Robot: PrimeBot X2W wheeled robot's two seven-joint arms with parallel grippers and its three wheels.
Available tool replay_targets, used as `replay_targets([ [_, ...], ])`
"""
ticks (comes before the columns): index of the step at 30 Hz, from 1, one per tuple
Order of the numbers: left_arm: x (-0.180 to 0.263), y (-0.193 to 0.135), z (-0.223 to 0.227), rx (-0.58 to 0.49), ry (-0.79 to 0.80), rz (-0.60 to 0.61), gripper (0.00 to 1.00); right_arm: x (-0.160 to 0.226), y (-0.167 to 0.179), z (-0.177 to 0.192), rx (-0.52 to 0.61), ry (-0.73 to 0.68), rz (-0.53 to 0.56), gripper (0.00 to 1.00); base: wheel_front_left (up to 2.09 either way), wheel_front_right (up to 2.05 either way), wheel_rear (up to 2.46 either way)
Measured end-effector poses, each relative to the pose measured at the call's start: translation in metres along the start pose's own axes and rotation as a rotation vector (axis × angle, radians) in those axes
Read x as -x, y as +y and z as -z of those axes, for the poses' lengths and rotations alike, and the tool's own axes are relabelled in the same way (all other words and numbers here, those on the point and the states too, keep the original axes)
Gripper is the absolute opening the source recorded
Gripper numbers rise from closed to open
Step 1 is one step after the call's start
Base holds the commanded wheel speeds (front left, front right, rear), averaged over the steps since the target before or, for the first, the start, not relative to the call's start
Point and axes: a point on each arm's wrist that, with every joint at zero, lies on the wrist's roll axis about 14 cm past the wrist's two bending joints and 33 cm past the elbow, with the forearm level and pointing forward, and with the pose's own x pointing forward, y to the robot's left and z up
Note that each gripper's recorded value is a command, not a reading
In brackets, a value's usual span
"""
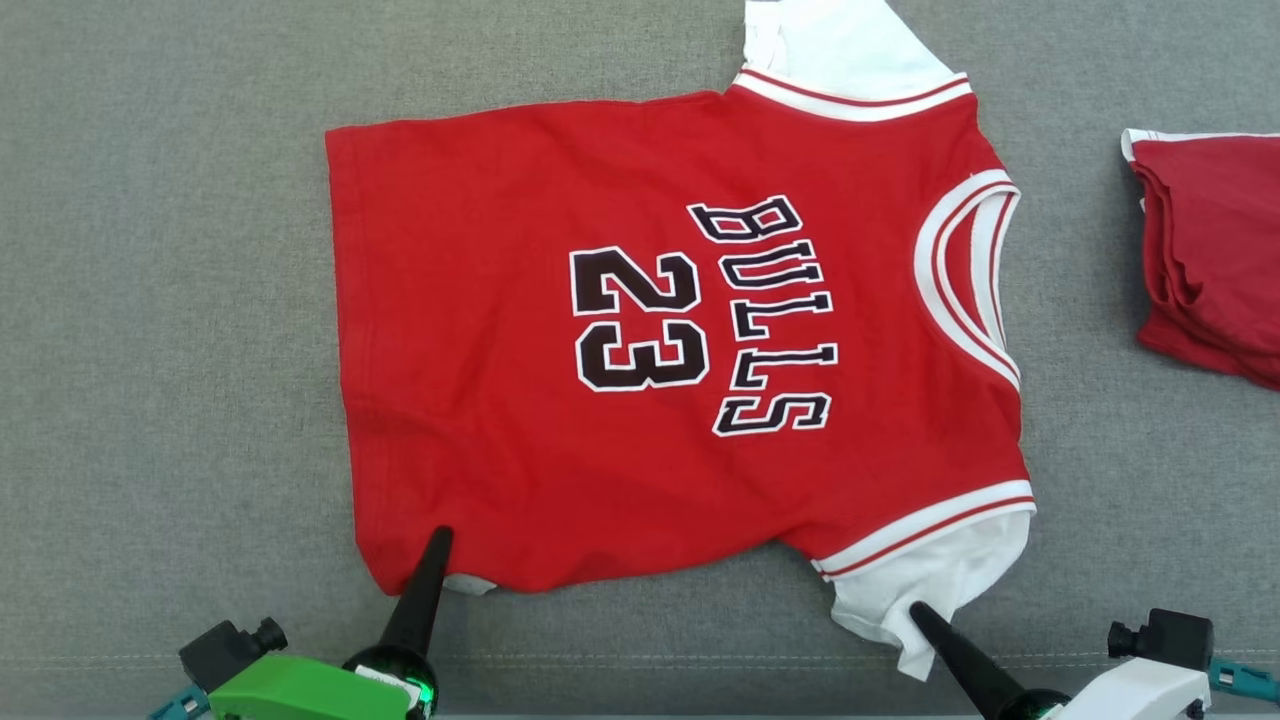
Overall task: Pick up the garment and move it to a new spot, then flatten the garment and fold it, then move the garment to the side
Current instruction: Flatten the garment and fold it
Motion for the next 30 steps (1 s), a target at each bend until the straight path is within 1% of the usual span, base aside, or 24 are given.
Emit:
replay_targets([
  [4,-0.003,-0.023,-0.004,0.000,-0.010,0.071,0.00,0.002,0.023,-0.010,-0.048,-0.028,-0.100,0.00,0.00,0.00,0.00],
  [9,-0.003,-0.051,-0.014,-0.001,-0.033,0.161,0.00,0.013,0.061,-0.045,-0.095,-0.125,-0.270,0.00,0.00,0.00,0.00],
  [11,-0.002,-0.059,-0.017,-0.012,-0.037,0.186,0.00,0.020,0.070,-0.056,-0.101,-0.153,-0.318,0.00,0.00,0.00,0.00],
  [16,0.003,-0.071,-0.022,-0.036,-0.034,0.225,0.00,0.031,0.075,-0.069,-0.088,-0.171,-0.349,0.00,0.00,0.00,0.00],
  [19,0.008,-0.071,-0.021,-0.041,-0.028,0.226,0.00,0.036,0.071,-0.065,-0.117,-0.152,-0.346,0.00,0.00,0.00,0.00],
  [21,0.013,-0.067,-0.021,-0.044,-0.023,0.211,0.00,0.040,0.077,-0.066,-0.156,-0.159,-0.377,0.00,0.00,0.00,0.00],
  [23,0.017,-0.064,-0.019,-0.041,-0.018,0.201,0.00,0.044,0.086,-0.070,-0.196,-0.176,-0.419,0.00,0.00,0.00,0.00],
  [27,0.018,-0.064,-0.018,-0.050,-0.001,0.199,0.00,0.048,0.099,-0.082,-0.224,-0.207,-0.472,0.00,0.00,0.00,0.00],
  [30,0.016,-0.062,-0.018,-0.086,0.026,0.181,0.00,0.048,0.100,-0.093,-0.238,-0.241,-0.476,0.00,0.00,0.00,0.00],
])
